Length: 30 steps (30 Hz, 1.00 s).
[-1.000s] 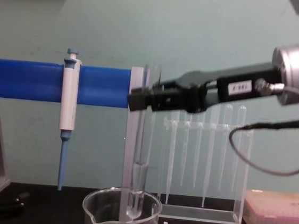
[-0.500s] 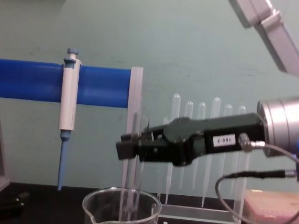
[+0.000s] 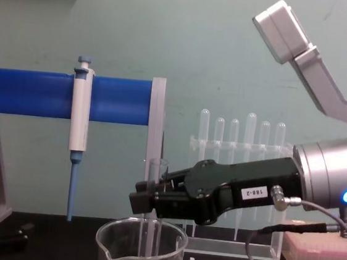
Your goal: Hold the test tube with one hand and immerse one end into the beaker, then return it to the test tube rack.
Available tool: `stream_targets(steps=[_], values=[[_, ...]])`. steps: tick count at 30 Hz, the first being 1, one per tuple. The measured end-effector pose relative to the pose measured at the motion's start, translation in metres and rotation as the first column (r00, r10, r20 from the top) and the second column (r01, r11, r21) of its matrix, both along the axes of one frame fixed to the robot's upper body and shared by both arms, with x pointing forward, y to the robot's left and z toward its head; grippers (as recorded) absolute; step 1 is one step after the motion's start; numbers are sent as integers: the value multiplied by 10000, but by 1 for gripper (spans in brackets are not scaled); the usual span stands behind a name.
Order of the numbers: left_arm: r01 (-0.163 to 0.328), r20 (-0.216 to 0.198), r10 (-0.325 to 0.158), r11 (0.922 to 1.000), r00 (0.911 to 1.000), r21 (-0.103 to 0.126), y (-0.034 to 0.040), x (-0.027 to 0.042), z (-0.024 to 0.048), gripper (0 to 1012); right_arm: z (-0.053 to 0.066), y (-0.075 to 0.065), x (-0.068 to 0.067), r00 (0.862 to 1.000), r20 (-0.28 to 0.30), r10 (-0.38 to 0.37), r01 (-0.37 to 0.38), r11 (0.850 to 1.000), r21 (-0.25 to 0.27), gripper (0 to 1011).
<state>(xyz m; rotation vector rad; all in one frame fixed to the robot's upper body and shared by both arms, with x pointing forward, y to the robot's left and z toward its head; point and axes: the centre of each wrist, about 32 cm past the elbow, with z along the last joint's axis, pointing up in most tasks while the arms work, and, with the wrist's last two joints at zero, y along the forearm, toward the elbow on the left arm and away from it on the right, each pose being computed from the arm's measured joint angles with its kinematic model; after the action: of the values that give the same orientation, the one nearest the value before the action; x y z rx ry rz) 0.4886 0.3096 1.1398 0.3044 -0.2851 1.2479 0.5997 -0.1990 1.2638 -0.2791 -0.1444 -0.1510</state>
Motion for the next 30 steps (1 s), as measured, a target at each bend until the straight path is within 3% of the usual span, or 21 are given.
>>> stream_targets(steps=[13,30], values=[[0,0,0,10000,10000,0,0,0,0,1000,-116,4,-33,9994,314,-161,163,9998,-78,241],[-1,0,1,10000,10000,0,0,0,0,1000,-169,20,-20,9995,272,-159,159,9999,12,241]])
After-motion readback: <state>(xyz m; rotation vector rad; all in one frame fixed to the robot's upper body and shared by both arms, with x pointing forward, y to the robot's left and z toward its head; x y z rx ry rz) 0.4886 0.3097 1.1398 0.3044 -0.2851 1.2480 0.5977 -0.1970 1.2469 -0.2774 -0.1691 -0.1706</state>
